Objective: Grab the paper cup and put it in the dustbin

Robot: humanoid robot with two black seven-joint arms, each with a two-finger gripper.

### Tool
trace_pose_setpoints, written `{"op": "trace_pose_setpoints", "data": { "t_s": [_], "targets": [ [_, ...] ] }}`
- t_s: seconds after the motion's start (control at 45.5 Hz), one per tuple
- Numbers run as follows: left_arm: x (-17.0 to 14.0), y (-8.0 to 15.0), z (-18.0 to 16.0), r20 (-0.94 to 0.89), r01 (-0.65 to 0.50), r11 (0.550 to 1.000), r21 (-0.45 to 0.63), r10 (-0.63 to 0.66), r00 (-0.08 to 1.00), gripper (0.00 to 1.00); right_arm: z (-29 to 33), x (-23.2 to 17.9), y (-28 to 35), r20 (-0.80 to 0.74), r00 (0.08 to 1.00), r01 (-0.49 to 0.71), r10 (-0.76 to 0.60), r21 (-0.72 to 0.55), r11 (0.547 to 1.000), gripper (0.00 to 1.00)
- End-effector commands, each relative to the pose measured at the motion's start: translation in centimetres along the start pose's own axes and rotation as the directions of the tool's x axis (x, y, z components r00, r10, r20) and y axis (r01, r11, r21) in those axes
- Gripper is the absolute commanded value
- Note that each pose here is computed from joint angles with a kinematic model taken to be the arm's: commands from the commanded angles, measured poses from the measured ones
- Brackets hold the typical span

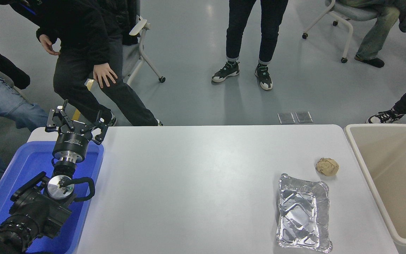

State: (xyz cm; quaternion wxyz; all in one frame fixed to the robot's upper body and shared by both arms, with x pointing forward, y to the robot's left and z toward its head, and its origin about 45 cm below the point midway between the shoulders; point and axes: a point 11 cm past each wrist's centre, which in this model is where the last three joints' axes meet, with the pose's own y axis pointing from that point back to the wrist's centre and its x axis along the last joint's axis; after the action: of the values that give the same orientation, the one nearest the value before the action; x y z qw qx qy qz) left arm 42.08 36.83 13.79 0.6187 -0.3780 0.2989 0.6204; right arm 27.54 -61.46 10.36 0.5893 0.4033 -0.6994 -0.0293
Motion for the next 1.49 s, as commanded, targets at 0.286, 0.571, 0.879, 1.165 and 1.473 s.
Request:
{"op": "trace_pose_setpoints", "data": {
  "t_s": [0.286, 0.571, 0.879, 1.165, 1.473],
  "targets": [
    [0.0, 0.0, 0.0, 0.0, 0.0, 1.0, -0.001, 0.0, 1.0, 0.99, -3.1, 1.1, 0.0, 0.03, 0.999, -0.019, 0.017, 0.05, 0.999, 0.99],
    [0.0, 0.0, 0.0, -0.001, 0.0, 1.0, -0.001, 0.0, 1.0, 0.99, -5.8, 3.4, 0.8, -0.093, 0.995, 0.035, -0.023, 0.129, 0.991, 0.99],
    [0.0, 0.0, 0.0, -0.001, 0.0, 1.0, -0.001, 0.0, 1.0, 0.99, -9.4, 4.1, 3.8, -0.354, 0.929, 0.182, -0.108, 0.184, 0.966, 1.0],
    [0.0, 0.0, 0.0, -0.001, 0.0, 1.0, -0.001, 0.0, 1.0, 0.99, -15.9, 5.0, 6.7, -0.449, 0.876, 0.309, -0.175, 0.244, 0.919, 1.0],
    [0.0, 0.0, 0.0, 0.0, 0.0, 1.0, -0.001, 0.0, 1.0, 0.99, -20.9, 4.4, 11.3, -0.747, 0.554, 0.543, -0.368, -0.01, 0.839, 1.0]
  ]
}}
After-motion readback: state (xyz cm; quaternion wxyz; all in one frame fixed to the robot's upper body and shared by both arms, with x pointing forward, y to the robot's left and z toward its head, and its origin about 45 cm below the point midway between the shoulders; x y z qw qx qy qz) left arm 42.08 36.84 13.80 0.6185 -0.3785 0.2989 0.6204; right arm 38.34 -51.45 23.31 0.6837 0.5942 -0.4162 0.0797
